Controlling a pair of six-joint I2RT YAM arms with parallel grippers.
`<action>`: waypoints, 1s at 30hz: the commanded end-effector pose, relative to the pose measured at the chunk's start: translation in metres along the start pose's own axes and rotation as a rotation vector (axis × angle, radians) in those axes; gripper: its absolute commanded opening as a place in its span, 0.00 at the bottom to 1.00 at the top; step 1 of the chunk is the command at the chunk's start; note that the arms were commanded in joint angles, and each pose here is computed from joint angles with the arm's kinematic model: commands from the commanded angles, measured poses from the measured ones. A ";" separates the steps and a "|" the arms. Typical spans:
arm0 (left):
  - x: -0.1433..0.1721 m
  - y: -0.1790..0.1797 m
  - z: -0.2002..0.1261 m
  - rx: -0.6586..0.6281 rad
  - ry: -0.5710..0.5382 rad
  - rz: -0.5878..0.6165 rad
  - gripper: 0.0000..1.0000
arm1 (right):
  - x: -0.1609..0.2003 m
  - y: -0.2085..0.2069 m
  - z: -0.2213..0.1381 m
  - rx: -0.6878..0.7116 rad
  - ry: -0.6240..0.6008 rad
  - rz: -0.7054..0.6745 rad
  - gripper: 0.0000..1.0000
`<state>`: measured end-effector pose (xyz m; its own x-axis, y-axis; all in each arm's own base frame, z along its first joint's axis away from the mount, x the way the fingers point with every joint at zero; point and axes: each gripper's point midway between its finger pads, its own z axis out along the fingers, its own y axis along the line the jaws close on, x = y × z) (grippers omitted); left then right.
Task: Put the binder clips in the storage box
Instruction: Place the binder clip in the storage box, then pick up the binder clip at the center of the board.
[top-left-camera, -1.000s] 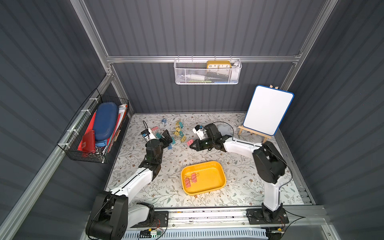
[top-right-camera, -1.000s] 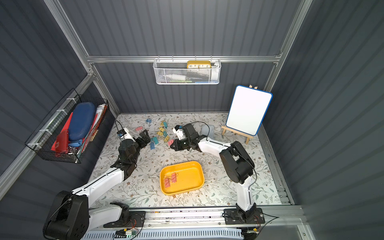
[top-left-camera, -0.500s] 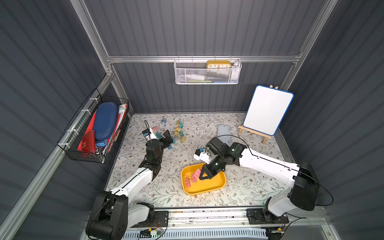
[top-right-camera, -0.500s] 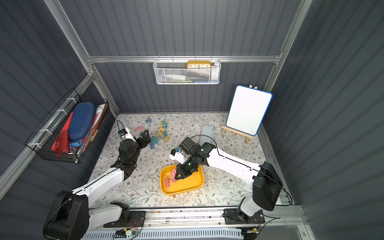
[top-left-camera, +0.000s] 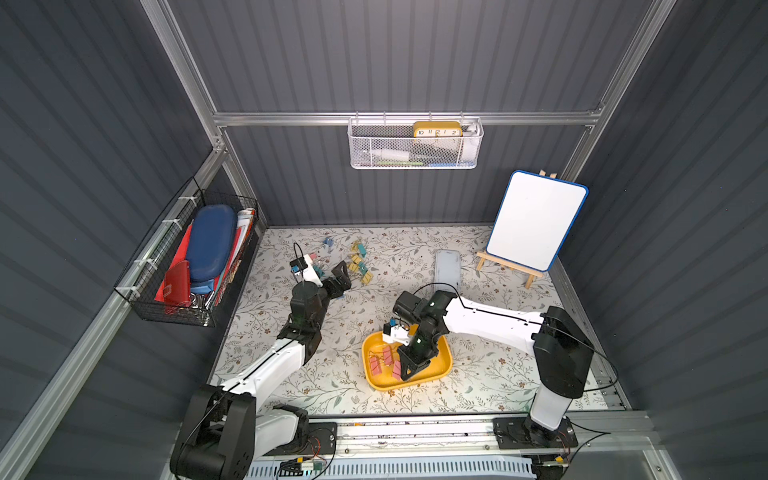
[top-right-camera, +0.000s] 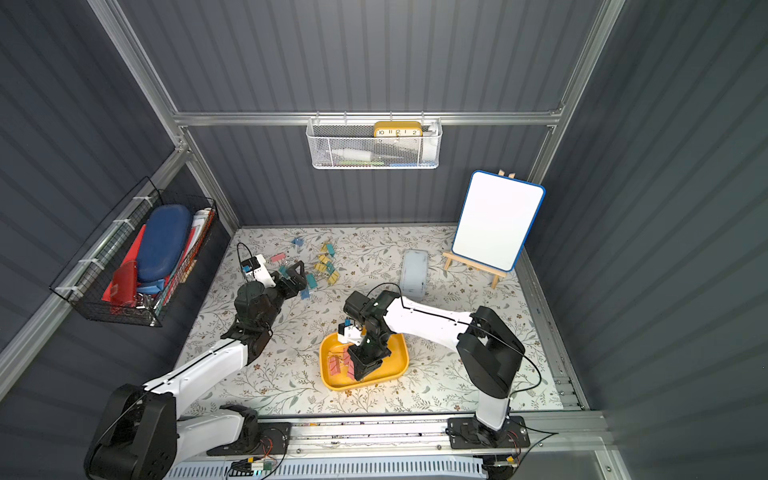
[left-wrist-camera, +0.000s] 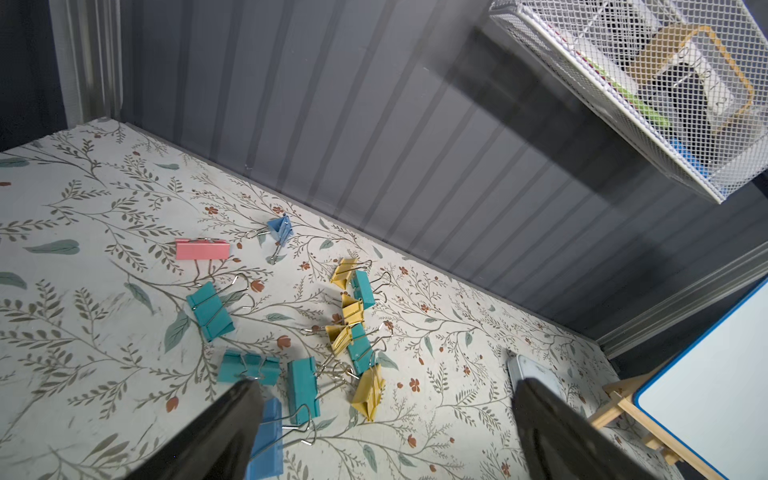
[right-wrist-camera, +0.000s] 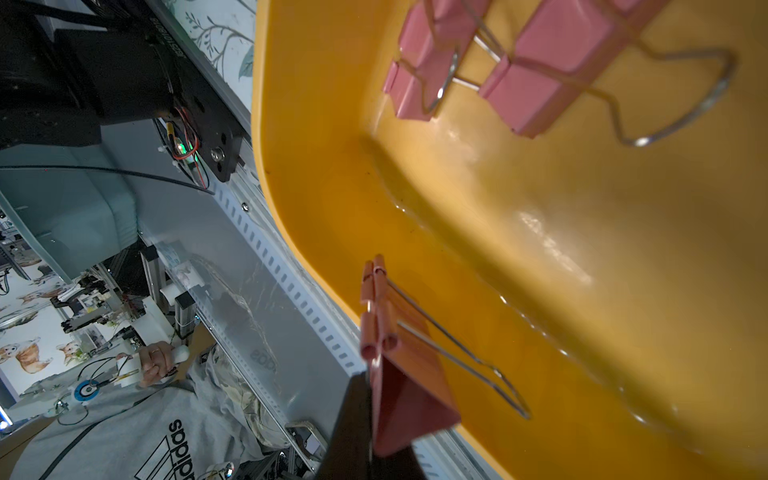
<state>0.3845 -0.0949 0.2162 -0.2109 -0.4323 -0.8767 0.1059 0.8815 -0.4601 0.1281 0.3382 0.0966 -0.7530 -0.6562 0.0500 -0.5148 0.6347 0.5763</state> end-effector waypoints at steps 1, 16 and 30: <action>-0.005 -0.006 0.003 0.026 -0.009 0.029 0.99 | -0.012 0.006 0.003 -0.011 -0.020 -0.037 0.07; -0.001 -0.004 0.006 0.020 -0.006 0.040 0.99 | -0.040 0.015 -0.022 0.002 -0.253 -0.142 0.31; 0.059 -0.039 0.121 0.123 0.405 0.106 0.48 | -0.047 -0.110 -0.160 0.121 -1.082 0.040 0.63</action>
<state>0.4817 -0.1615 0.2004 -0.4168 -0.3014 -0.8576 0.2234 0.8805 -0.4180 0.2669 0.2334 0.1492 -0.7406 -0.0373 -0.6709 -0.4546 0.7630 0.4594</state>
